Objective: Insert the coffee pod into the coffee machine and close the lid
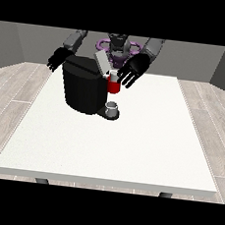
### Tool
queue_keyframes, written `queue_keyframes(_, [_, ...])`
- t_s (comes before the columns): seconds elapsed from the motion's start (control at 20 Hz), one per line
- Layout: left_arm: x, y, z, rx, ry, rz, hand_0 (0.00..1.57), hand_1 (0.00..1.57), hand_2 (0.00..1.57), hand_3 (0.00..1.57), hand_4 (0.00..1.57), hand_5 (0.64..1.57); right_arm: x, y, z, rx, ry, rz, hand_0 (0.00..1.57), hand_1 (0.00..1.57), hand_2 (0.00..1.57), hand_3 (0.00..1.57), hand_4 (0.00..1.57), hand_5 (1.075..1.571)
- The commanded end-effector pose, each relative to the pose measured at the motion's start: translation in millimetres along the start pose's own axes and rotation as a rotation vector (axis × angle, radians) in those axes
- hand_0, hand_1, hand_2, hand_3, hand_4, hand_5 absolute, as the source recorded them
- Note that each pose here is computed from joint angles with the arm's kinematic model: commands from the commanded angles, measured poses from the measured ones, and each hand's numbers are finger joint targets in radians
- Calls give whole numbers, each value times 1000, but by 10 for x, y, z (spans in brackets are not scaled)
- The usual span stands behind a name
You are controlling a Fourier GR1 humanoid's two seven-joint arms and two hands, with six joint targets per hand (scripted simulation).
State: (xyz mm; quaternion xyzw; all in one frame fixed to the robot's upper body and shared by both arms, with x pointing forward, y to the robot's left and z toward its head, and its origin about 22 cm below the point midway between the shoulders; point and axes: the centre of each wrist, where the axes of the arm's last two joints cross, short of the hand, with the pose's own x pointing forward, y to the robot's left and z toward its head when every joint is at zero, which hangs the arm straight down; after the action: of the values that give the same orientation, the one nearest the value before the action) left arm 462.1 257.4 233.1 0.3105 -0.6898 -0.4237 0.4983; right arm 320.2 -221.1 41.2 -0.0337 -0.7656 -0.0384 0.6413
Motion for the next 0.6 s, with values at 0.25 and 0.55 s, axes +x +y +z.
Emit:
queue_keyframes(0.25, [88,-228,-39,-92,30,-48,0,0,0,0,0,1571,-66,-130,-48,-41,49,-13,0,0,0,0,419,1571])
queue_keyframes(0.55, [-162,-147,85,-94,18,-38,0,0,0,0,0,1571,-229,-61,141,-76,61,26,0,0,0,0,338,1571])
